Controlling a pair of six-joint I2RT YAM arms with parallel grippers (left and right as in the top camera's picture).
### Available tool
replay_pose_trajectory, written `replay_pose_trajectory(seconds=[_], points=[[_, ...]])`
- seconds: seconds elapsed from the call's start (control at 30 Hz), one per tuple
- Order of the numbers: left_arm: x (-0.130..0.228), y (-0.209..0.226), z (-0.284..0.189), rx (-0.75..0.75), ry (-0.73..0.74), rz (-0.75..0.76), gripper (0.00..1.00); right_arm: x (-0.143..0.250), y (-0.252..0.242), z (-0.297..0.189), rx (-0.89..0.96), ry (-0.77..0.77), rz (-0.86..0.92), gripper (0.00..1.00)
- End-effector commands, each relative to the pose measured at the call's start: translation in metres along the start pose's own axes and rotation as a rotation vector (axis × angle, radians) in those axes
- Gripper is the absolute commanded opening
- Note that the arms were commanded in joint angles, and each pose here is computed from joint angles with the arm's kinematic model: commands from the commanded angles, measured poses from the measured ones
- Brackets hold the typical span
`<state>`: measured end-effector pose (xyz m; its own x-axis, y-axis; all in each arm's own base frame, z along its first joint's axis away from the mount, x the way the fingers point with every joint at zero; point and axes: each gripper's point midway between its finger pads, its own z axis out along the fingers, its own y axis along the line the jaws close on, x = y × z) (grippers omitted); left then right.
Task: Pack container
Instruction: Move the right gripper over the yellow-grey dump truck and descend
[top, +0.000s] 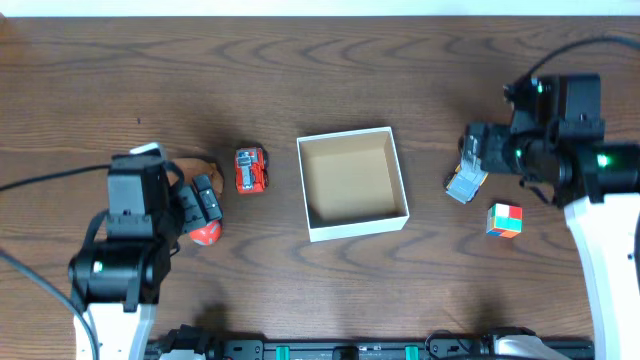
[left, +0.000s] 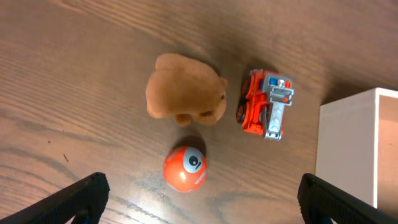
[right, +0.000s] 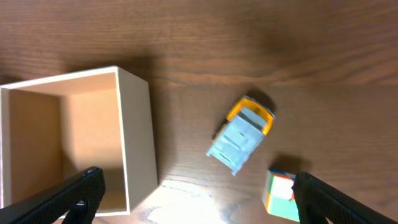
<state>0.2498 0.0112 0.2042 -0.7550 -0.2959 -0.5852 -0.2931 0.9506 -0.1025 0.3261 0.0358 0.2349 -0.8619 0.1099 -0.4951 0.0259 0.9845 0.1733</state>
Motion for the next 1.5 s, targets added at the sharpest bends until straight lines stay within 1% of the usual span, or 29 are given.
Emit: replay_pose_trajectory(seconds=[0.0,0.13,0.2,0.47,0.57,0.73,1.03,1.47], points=[[-0.001,0.000,0.002,-0.009,0.026,-0.003,0.98,-0.003,0.003,0.008,-0.011,0.027,0.030,0.99],[0.001,-0.003,0.003,0.008,0.040,-0.002,0.98,0.007,-0.043,0.021,0.252,0.056,0.336,0.99],[0.001,-0.003,0.003,0.008,0.039,-0.002,0.98,0.009,-0.050,0.029,0.292,0.070,0.388,0.99],[0.001,-0.003,0.003,0.008,0.039,-0.002,0.98,0.011,-0.054,0.090,0.317,0.162,0.475,0.99],[0.001,-0.003,0.003,0.007,0.039,-0.002,0.98,0.015,-0.051,0.110,0.303,0.204,0.484,0.99],[0.001,-0.003,0.003,0.007,0.039,-0.002,0.98,0.026,-0.055,0.133,0.331,0.260,0.517,0.99],[0.001,-0.003,0.003,0.007,0.039,-0.002,0.98,0.043,-0.060,0.155,0.372,0.328,0.564,0.99],[0.001,-0.003,0.003,0.007,0.039,-0.002,0.98,0.059,-0.063,0.159,0.394,0.362,0.589,0.99]])
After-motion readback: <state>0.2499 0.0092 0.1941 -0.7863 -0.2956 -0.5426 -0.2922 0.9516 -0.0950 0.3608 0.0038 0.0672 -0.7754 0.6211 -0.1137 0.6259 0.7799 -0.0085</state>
